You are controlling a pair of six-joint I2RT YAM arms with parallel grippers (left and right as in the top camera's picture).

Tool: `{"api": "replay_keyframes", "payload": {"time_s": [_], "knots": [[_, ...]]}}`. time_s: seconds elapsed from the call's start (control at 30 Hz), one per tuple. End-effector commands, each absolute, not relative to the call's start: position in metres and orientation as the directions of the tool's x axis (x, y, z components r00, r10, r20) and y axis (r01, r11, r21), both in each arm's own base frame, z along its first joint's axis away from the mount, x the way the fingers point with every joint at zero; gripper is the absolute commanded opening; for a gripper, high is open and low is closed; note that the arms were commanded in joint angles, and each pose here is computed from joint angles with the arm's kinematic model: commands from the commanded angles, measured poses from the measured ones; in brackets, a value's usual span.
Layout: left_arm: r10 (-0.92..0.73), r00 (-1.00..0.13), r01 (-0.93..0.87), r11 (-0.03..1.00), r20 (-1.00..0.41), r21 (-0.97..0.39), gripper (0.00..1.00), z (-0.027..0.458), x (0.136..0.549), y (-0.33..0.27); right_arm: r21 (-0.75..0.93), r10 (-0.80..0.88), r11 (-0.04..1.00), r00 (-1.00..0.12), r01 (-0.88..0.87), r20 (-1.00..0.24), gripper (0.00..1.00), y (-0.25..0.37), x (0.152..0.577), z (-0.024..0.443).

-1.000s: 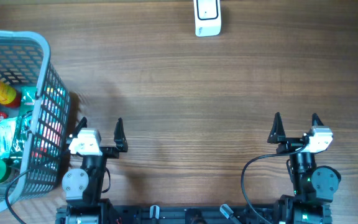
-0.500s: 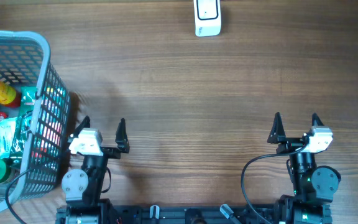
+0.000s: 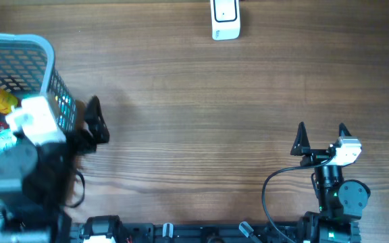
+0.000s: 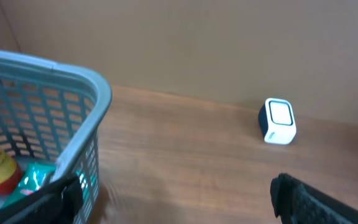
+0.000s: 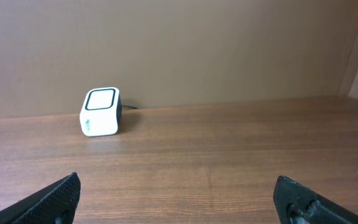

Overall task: Scan the item barcode
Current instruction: 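Reach left gripper into basket and grasp green-capped jar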

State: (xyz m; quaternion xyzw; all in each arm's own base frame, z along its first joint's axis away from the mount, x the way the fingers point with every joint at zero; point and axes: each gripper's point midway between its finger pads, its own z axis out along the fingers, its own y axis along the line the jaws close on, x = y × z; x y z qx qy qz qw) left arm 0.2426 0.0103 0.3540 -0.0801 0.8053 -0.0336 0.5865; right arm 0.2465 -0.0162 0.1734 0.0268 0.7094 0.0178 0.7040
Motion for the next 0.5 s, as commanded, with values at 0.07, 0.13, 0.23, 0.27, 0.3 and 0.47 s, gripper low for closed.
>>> {"api": "replay_keyframes", "payload": {"time_s": [0.07,0.13,0.23,0.27,0.3,0.47], "knots": [[-0.169,-0.481,0.103,0.964,-0.861,-0.247,1.0,0.334,0.274,-0.031,0.052,0.052,0.998,0.001,0.036,-0.999,1.0,-0.021,0.246,0.175],[-0.27,-0.448,-0.035,0.958,-0.852,-0.285,1.0,0.339,0.289,-0.01,0.052,0.052,0.998,0.0,0.036,-0.999,1.0,-0.021,0.246,0.175],[-0.491,-0.335,-0.409,0.845,-0.804,-0.346,1.0,0.354,0.296,0.058,0.052,0.052,0.998,0.0,0.036,-0.999,1.0,-0.021,0.246,0.175],[-0.533,-0.319,-0.475,0.805,-0.783,-0.355,1.0,0.359,0.299,0.076,0.053,0.053,0.998,0.001,0.036,-0.999,1.0,-0.021,0.246,0.175],[-0.575,-0.298,-0.536,0.761,-0.762,-0.365,1.0,0.361,0.301,0.094,0.053,0.053,0.998,0.001,0.036,-0.999,1.0,-0.021,0.246,0.175],[-0.873,0.119,-0.852,0.155,-0.473,-0.501,1.0,0.319,0.253,0.188,0.052,0.052,0.998,0.001,0.036,-0.999,1.0,-0.021,0.246,0.175]]}}
